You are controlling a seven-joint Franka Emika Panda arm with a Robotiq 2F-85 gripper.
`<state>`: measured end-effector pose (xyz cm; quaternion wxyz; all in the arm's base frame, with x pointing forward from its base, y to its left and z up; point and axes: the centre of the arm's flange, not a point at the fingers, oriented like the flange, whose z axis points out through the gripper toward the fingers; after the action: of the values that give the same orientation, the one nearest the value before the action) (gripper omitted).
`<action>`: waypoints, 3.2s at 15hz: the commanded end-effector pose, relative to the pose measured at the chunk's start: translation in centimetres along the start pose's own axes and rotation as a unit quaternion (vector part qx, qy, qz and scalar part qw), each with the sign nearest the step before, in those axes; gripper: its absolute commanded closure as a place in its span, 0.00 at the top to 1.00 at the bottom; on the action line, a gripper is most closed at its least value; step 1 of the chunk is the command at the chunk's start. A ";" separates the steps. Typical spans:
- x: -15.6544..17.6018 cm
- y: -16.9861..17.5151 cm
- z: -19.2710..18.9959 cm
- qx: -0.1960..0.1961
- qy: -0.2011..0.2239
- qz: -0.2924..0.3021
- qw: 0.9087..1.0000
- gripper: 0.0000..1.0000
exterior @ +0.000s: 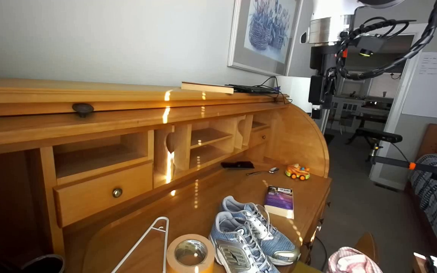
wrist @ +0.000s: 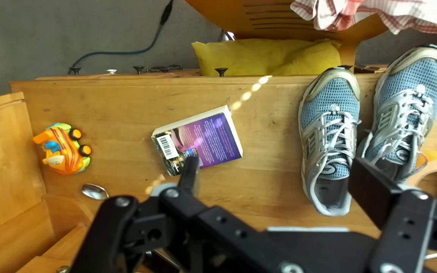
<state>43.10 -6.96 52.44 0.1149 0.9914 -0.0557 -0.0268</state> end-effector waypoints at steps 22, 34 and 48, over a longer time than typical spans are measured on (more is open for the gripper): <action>3.9 8.6 15.1 0.045 -0.015 -0.021 0.999 1.00; 6.1 9.7 23.6 0.055 -0.068 -0.032 0.996 1.00; 11.1 9.1 32.8 0.078 0.004 0.093 0.993 1.00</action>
<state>49.63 -24.21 24.12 0.0408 0.9940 -0.0958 -0.0349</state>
